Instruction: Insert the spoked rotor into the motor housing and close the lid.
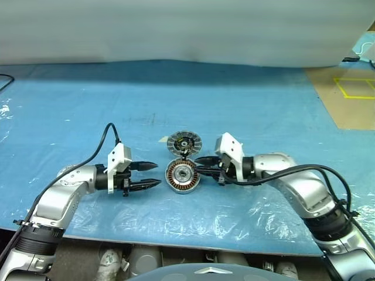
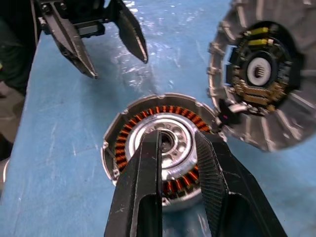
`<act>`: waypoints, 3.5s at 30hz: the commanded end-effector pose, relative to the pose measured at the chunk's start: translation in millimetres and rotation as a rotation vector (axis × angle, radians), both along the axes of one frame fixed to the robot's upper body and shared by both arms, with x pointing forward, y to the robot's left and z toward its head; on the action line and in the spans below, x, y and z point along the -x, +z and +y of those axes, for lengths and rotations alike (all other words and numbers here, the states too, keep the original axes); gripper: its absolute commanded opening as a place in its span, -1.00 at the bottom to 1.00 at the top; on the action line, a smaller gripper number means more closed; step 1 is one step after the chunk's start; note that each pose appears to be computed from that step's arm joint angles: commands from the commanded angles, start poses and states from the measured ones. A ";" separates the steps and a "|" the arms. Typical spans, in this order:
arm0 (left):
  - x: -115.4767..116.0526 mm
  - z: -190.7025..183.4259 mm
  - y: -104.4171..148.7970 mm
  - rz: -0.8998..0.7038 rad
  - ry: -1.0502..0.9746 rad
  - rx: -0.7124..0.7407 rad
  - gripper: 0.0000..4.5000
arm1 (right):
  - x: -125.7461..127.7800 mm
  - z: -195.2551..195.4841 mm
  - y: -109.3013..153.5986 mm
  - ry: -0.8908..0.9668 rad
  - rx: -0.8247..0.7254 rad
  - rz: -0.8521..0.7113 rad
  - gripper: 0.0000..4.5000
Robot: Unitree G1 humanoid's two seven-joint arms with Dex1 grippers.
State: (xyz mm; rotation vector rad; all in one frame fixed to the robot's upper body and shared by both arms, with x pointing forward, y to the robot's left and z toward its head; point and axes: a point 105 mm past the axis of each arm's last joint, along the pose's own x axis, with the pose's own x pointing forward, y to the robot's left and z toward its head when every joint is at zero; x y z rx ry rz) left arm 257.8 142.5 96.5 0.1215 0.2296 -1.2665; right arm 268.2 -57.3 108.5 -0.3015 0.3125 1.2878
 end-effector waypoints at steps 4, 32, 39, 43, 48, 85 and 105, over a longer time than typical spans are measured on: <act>1.8 -5.2 9.4 -0.023 -0.021 0.018 0.22 | -4.6 15.0 -8.4 0.078 0.005 0.002 -0.53; -0.7 -19.1 19.7 -0.177 -0.080 0.054 0.22 | -3.0 34.5 -31.3 0.159 0.056 0.007 -0.97; 7.5 -17.8 15.9 -0.181 -0.155 0.026 0.22 | -3.6 22.3 -59.1 0.138 0.101 0.068 -0.97; -2.3 -9.2 13.7 -0.193 -0.108 0.003 0.22 | -0.8 27.8 -19.7 0.150 -0.053 0.088 -0.97; -3.2 -7.6 15.4 -0.179 -0.076 0.030 0.22 | -3.2 20.2 25.2 0.145 -0.170 0.075 -0.97; 2.4 -20.9 6.2 -0.161 -0.077 0.058 0.22 | -7.9 17.3 -25.0 0.145 0.101 -0.037 -0.97; 10.6 -23.0 11.2 -0.179 -0.089 0.073 0.22 | 3.7 -39.2 51.8 0.067 0.024 -0.115 -0.97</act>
